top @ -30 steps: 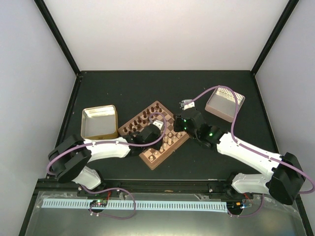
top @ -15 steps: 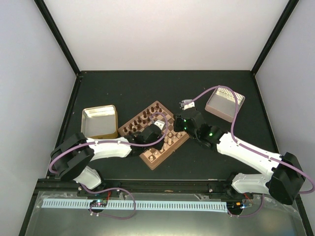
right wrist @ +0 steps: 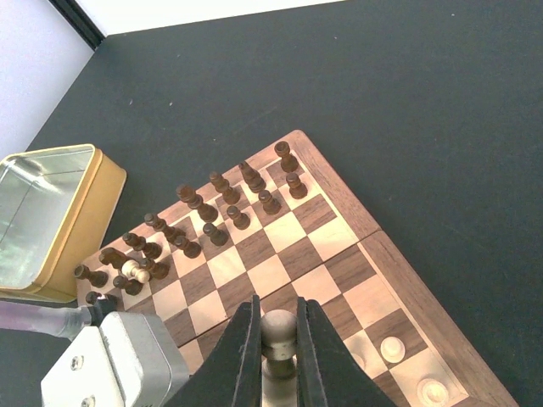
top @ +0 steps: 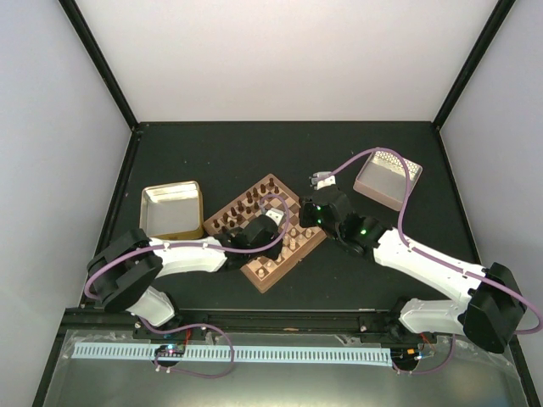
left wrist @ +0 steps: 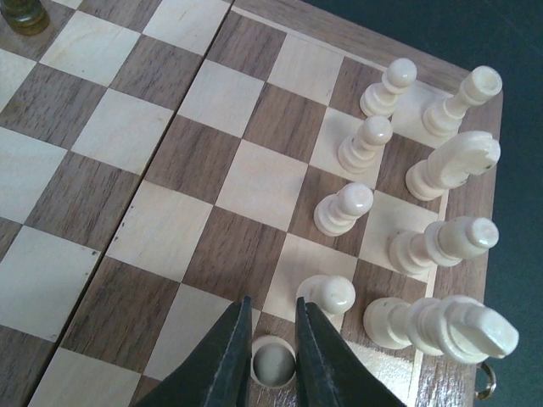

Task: Set up the chess pieces on the board
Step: Place the chess piece on the chessboard.

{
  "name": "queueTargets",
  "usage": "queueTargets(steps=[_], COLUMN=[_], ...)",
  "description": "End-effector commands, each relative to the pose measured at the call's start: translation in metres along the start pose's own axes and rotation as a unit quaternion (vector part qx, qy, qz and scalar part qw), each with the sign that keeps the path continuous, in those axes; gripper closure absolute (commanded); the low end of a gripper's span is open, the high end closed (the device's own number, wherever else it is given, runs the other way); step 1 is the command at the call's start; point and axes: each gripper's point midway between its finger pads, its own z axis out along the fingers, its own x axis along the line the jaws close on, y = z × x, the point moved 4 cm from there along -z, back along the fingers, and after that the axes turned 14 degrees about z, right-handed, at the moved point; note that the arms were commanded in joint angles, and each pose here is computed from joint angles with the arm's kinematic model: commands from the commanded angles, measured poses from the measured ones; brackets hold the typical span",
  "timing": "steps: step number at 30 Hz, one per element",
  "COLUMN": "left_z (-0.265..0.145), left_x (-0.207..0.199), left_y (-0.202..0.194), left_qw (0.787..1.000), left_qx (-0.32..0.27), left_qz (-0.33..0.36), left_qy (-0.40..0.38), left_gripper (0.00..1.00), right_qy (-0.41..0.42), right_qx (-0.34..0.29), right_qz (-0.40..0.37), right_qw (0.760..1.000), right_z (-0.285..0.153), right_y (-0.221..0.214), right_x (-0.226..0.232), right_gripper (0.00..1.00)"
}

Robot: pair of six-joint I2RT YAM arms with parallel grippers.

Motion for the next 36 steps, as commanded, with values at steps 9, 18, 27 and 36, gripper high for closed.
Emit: queueTargets(steps=[9,18,27,36], left_z=[-0.002,-0.005,-0.005,-0.025], left_x=[-0.008,-0.011,-0.011,0.006], left_y=[0.000,0.001,-0.001,0.026], left_qw=[1.000,0.999,0.999,0.999], left_qx=[-0.003,-0.003,0.003,-0.036], left_qz=[0.012,0.005,0.004,-0.030], left_qy=[-0.018,-0.032,-0.035,-0.017], left_gripper=[0.74,0.84,0.83,0.67], right_qy=[-0.003,-0.001,0.002,0.027], right_qx=[-0.008,-0.009,-0.009,-0.011], right_qz=[0.010,0.011,0.011,0.013], right_qw=[1.000,1.000,1.000,0.999], right_z=[0.000,-0.001,-0.002,-0.009], right_y=[0.003,0.004,0.005,0.009], right_x=[-0.002,-0.001,0.001,0.008], right_gripper=[0.93,0.93,0.93,0.93])
